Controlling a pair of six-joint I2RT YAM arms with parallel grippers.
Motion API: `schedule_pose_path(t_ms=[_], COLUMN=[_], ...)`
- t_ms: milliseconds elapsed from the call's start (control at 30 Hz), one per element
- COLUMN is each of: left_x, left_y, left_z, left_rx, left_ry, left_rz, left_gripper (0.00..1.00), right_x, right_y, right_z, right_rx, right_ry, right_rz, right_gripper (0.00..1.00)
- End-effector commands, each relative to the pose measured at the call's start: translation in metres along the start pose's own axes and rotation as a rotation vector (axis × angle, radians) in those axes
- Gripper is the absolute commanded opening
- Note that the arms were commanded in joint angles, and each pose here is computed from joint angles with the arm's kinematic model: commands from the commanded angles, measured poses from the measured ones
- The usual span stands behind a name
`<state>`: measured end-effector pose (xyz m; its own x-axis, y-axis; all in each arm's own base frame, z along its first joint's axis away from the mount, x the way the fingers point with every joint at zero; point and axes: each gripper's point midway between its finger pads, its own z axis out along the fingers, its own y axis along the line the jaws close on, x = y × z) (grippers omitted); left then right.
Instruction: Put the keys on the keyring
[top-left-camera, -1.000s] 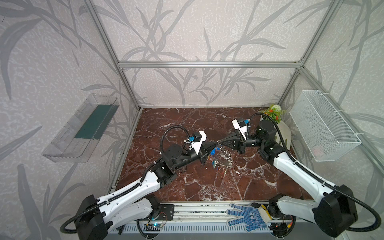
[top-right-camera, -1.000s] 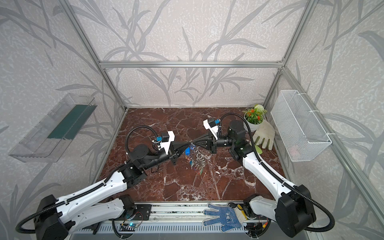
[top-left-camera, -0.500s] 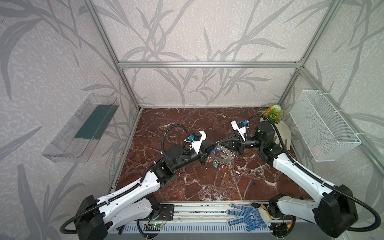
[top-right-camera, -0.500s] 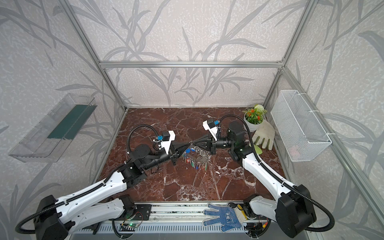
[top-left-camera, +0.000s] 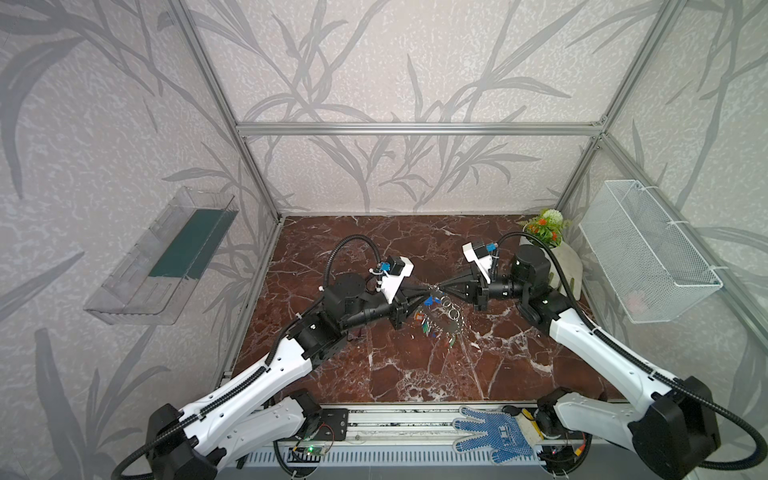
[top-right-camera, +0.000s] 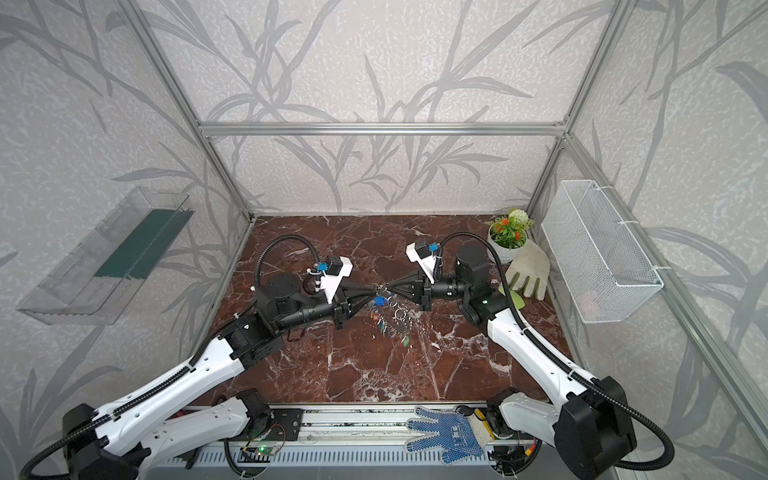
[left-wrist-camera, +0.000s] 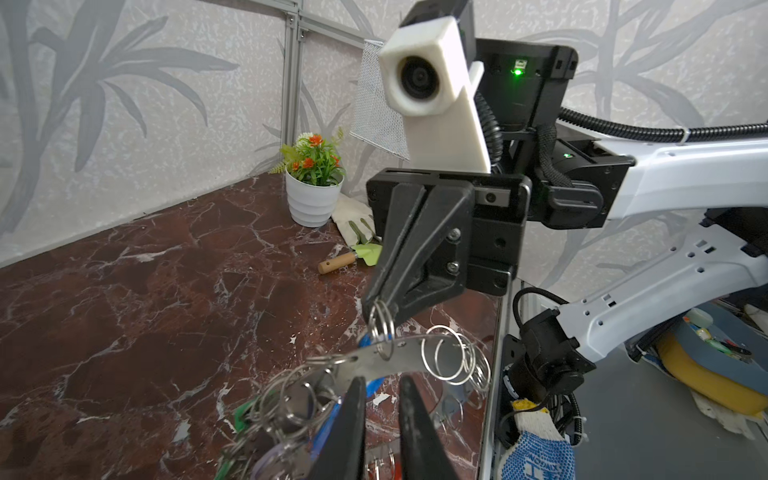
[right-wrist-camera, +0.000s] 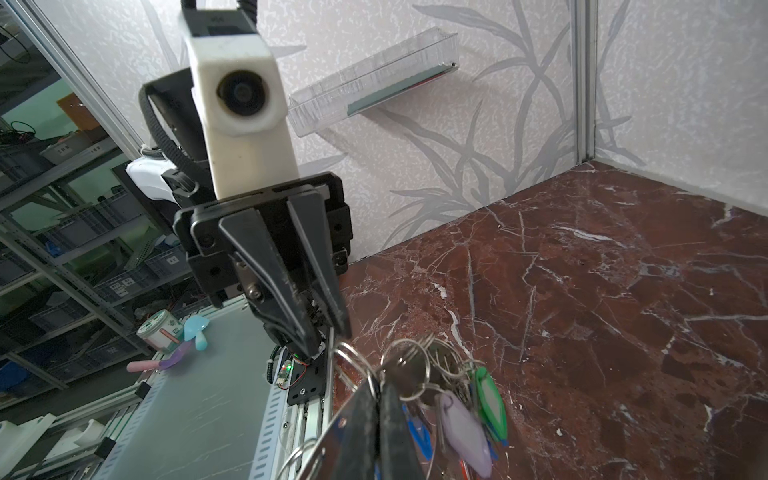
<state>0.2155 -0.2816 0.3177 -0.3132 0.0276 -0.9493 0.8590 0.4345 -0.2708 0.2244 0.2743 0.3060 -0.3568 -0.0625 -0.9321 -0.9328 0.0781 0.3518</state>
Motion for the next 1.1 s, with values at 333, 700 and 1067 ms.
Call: schedule_pose_path(t_ms=[333,700,1067], left_x=[0.004,0.000,0.009], left_y=[-0.016,0.002,-0.001], left_z=[-0.007,0.010,0.020], left_rx=[0.108,-0.018,-0.045], left_ry=[0.331,0.467,0.563], left_rz=[0.027,-0.117,-0.104], left_gripper=[0.49,0.49,0.37], right_x=[-0.018,-0.015,-0.014], right_y=[0.016,0.012,0.005], right_z=[0.002,0.004,0.005], right_rx=[0.032,0.041,0.068], right_ry=[0.007,0.022,0.033], right_rz=[-0.120,-0.113,-0.099], right_gripper=[0.00,0.00,0.00])
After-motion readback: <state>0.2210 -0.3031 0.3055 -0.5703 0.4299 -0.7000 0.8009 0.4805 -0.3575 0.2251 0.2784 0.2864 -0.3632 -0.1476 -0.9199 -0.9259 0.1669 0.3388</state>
